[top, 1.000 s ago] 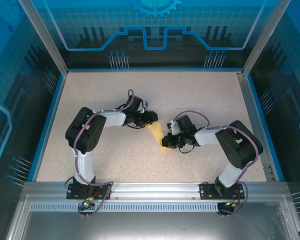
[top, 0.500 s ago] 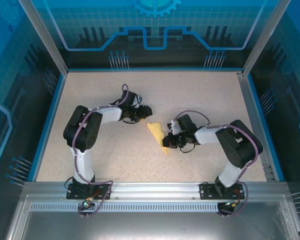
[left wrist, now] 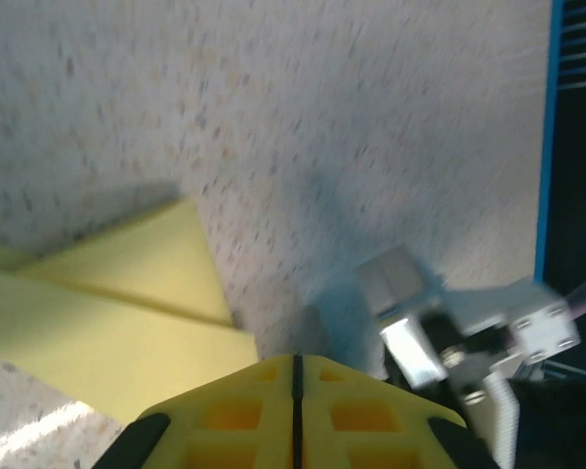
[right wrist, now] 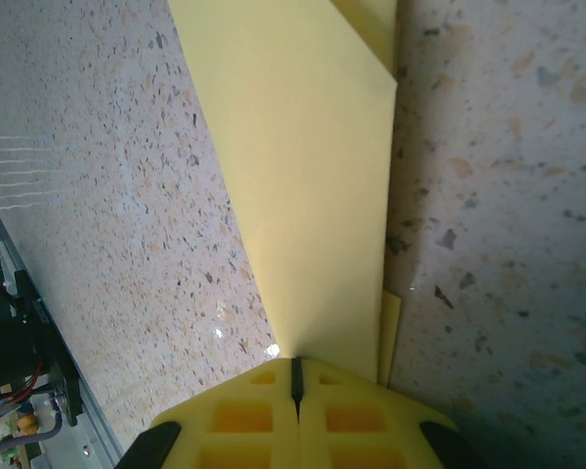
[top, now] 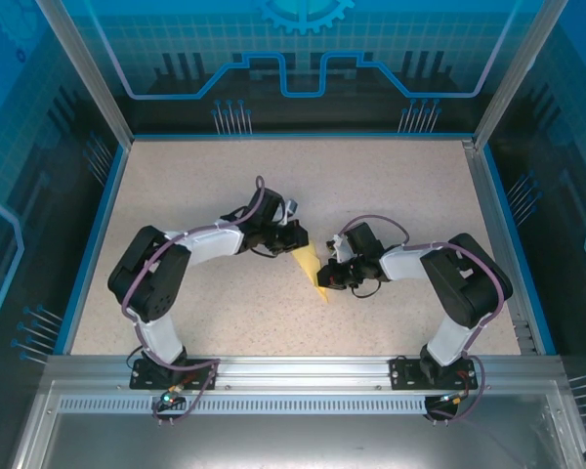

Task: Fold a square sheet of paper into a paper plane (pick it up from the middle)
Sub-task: Fold the wing for the fifth time at the center of the table.

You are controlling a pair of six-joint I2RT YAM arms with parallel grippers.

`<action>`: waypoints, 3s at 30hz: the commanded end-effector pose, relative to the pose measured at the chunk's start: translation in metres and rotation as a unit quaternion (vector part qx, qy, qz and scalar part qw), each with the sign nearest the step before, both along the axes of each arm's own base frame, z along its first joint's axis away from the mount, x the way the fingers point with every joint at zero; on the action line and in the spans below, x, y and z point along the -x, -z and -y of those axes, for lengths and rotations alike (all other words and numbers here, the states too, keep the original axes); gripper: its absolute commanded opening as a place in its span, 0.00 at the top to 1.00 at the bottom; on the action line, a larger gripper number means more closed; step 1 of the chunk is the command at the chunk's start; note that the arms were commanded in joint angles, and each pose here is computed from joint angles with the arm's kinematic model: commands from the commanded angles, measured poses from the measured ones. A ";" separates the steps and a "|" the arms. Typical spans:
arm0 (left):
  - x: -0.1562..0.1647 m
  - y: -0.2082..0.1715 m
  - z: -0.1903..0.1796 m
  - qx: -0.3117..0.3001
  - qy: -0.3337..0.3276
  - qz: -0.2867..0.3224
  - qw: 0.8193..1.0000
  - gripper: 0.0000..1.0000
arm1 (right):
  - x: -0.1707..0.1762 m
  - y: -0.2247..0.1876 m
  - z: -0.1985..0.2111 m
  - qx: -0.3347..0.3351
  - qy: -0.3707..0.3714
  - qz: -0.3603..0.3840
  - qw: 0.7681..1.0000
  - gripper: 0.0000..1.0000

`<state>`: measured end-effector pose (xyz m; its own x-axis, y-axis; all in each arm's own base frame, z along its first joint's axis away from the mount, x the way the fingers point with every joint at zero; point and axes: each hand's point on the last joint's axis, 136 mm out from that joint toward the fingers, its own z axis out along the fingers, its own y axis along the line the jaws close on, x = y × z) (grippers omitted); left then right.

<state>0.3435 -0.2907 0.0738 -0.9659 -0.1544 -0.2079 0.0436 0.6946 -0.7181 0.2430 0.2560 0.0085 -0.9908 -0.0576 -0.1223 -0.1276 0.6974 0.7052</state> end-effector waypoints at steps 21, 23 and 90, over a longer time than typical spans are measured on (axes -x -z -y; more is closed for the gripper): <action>0.005 0.089 -0.022 -0.074 -0.030 -0.066 0.995 0.90 | 0.008 -0.016 0.006 0.016 0.000 -0.022 1.000 0.92; 0.006 0.090 -0.022 -0.074 -0.028 -0.068 0.995 0.90 | 0.004 -0.029 -0.001 0.008 -0.010 -0.007 1.000 0.92; 0.009 0.095 -0.020 -0.075 -0.026 -0.089 0.993 0.90 | 0.053 0.029 0.022 0.092 -0.040 -0.098 0.990 0.93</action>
<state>0.3436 -0.2873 0.0131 -0.9794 -0.1659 -0.1152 -0.0441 0.7323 -0.6796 0.2259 0.2581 0.0089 -0.9892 -0.1330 -0.0615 -0.1408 0.7467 0.6501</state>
